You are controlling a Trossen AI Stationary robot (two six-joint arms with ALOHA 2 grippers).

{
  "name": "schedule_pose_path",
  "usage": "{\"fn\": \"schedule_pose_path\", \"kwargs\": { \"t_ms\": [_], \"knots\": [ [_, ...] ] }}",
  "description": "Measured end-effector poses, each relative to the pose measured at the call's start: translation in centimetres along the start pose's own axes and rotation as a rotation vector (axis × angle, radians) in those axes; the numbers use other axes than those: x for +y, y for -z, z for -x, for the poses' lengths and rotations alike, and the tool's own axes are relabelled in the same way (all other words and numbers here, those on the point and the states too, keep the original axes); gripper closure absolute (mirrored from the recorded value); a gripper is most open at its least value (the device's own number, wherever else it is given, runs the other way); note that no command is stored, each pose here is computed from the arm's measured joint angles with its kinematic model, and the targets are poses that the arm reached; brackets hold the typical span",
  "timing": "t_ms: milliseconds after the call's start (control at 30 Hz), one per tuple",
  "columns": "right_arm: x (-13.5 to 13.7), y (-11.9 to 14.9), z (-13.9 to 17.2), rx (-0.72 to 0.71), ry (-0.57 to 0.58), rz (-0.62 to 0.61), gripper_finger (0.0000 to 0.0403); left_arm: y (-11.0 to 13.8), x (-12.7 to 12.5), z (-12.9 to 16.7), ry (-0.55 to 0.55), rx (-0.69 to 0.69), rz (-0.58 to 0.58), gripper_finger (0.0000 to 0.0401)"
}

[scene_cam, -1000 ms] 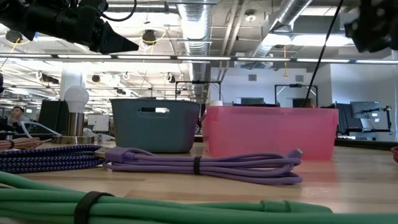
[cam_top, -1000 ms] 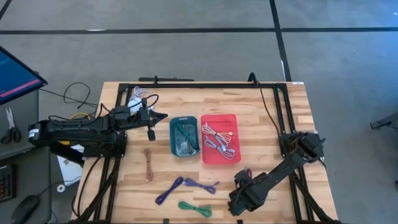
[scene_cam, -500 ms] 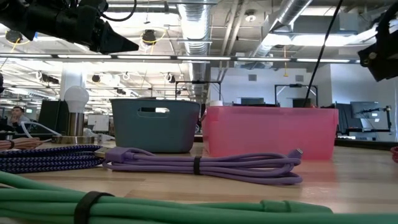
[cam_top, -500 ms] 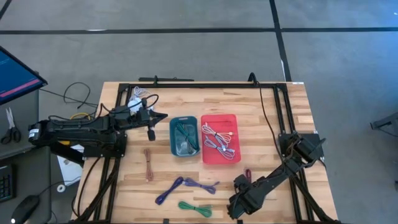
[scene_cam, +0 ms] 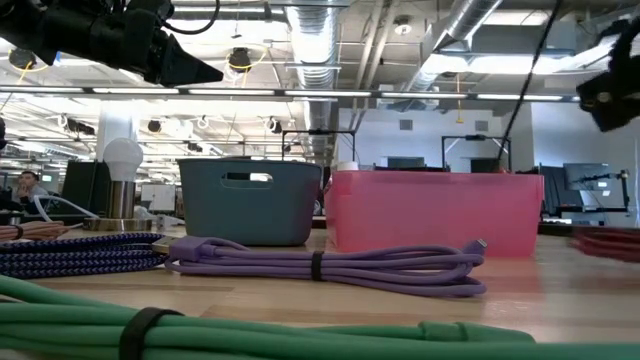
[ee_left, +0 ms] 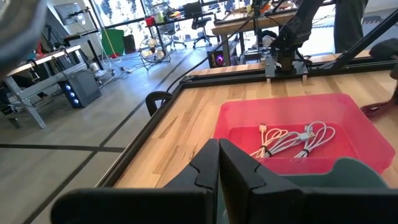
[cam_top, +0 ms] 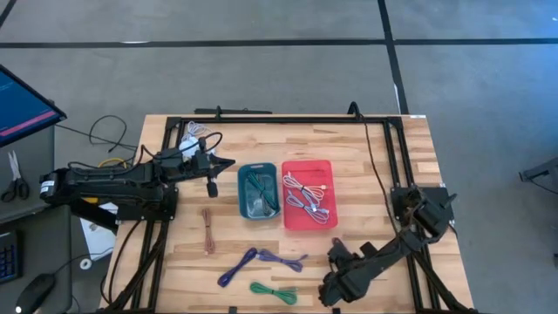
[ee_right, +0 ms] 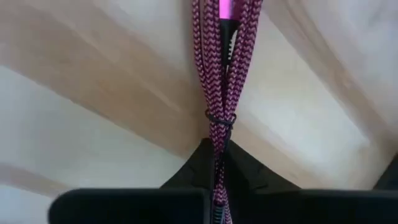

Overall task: Pick & Place USB Port
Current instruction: Put the patterned pink charger cable into the blue bin

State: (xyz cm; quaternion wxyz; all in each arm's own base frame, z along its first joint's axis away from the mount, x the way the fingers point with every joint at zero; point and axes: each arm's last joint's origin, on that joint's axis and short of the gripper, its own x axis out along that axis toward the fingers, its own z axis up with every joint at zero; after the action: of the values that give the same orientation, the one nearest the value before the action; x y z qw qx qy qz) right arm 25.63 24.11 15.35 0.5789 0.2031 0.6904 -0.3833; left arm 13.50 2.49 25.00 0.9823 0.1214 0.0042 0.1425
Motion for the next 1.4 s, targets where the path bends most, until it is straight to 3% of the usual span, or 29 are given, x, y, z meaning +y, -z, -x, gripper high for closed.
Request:
{"fn": "schedule_pose_path", "kwargs": {
  "t_ms": [100,367,467,867,1067,1400],
  "knots": [
    [-1.4,0.1,1.5,-0.022,0.019,0.020,0.0395,0.0,0.0,0.0,0.000,0.000,0.000,0.0389],
    [-6.8,-0.8,7.7,-0.354,-0.191,-0.035,0.0400,0.0,0.0,0.0,0.000,0.001,0.018,0.0389],
    [-8.3,-2.0,9.1,-0.440,-0.210,-0.024,0.0401,0.0,0.0,0.0,0.000,0.001,0.018,0.0389],
    [-11.5,-10.5,11.6,-0.643,-0.146,0.147,0.0402,0.0,0.0,0.0,0.000,0.001,0.018,0.0389],
    [-11.5,-15.0,13.0,-0.771,-0.257,0.233,0.0402,0.0,0.0,0.0,0.000,0.001,0.018,0.0389],
    [-11.1,-21.8,12.3,-0.807,-0.372,0.320,0.0403,0.0,0.0,0.0,0.000,0.001,0.018,0.0389]
  ]
}}
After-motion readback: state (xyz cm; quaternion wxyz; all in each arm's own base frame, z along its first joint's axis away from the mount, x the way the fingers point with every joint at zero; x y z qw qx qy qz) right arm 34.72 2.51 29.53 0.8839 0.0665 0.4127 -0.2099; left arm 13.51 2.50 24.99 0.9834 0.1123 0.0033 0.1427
